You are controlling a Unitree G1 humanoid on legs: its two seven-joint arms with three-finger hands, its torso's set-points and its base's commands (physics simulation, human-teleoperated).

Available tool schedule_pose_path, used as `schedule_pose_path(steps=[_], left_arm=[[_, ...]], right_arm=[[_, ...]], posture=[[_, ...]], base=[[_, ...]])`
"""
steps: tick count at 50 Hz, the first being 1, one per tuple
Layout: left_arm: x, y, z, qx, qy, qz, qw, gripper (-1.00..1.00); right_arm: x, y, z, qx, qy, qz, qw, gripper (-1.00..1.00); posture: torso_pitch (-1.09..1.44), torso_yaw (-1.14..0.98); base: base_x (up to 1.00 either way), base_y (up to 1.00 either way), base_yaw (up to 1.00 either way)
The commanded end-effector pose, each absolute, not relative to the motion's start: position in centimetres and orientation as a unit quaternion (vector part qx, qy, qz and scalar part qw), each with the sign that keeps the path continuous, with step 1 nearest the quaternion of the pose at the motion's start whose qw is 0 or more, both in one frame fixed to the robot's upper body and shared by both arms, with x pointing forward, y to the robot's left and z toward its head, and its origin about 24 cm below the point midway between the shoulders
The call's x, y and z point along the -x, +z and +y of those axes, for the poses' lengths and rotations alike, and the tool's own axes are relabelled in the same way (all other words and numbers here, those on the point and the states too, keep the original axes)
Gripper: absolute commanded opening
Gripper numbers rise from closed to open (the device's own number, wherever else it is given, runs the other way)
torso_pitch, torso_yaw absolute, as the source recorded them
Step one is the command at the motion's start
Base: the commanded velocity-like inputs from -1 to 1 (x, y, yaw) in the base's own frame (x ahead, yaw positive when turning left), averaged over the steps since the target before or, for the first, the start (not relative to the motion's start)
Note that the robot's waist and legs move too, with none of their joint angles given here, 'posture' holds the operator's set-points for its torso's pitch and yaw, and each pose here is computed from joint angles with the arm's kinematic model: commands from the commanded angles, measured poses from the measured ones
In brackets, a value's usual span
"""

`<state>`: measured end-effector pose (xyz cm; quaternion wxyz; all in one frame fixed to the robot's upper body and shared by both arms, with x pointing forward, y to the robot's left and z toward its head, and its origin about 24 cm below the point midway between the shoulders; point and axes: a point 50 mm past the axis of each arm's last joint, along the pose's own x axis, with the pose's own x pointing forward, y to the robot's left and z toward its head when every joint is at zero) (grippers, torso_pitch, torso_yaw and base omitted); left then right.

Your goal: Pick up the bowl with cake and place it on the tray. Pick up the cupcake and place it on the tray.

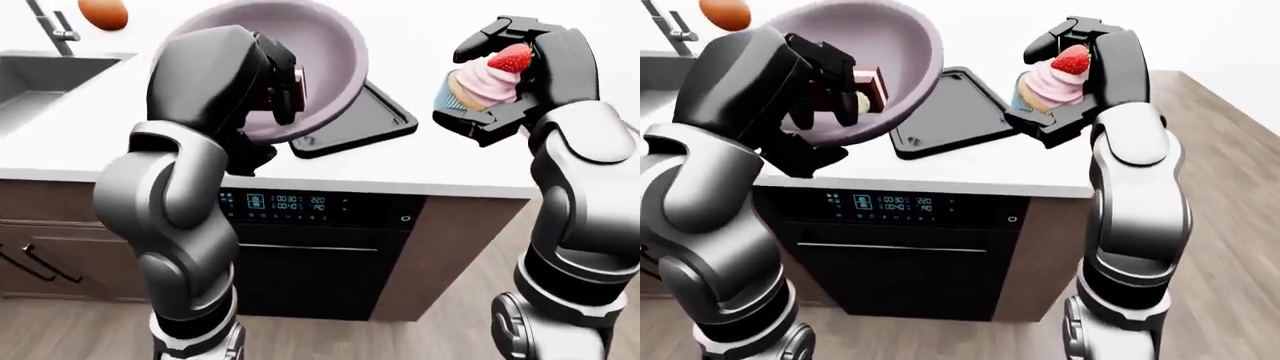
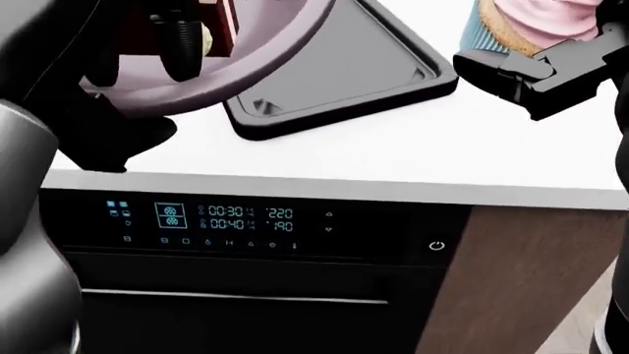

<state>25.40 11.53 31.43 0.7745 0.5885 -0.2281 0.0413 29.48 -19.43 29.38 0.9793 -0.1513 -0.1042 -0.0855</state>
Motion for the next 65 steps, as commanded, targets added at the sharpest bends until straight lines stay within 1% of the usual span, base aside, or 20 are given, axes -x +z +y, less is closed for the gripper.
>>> schedule_pose_path(steps=[1,20,49,60,64,65], left_arm=[[-24.0,33.3,12.4,-0.577,0.114,-0.273,0.761,-1.00],[-23.9,33.3,12.3,-0.578,0.113,-0.273,0.761,-1.00],[-24.0,33.4,11.9,-0.580,0.106,-0.276,0.759,-1.00],[-25.5,33.5,11.1,-0.587,0.090,-0.278,0.755,-1.00],[-26.3,33.7,10.6,-0.589,0.079,-0.282,0.753,-1.00],[-27.0,33.6,10.3,-0.589,0.072,-0.281,0.754,-1.00]], right_arm=[[-28.8,31.1,-19.1,0.156,-0.084,-0.155,0.972,-1.00],[-28.5,31.2,-19.2,0.155,-0.086,-0.155,0.972,-1.00],[-28.5,31.1,-19.2,0.153,-0.083,-0.157,0.972,-1.00],[-28.4,31.5,-19.1,0.154,-0.081,-0.160,0.972,-1.00],[-28.3,31.6,-19.1,0.153,-0.081,-0.160,0.972,-1.00],[-28.3,31.6,-19.1,0.153,-0.081,-0.160,0.972,-1.00]], posture=[[0.00,0.00],[0.00,0.00],[0.00,0.00],[0.00,0.00],[0.00,0.00],[0.00,0.00]], base=[[0.16,0.01,0.00],[0.25,0.03,0.00],[0.09,0.00,0.00],[0.00,0.00,0.00],[0.00,0.00,0.00],[0.00,0.00,0.00]])
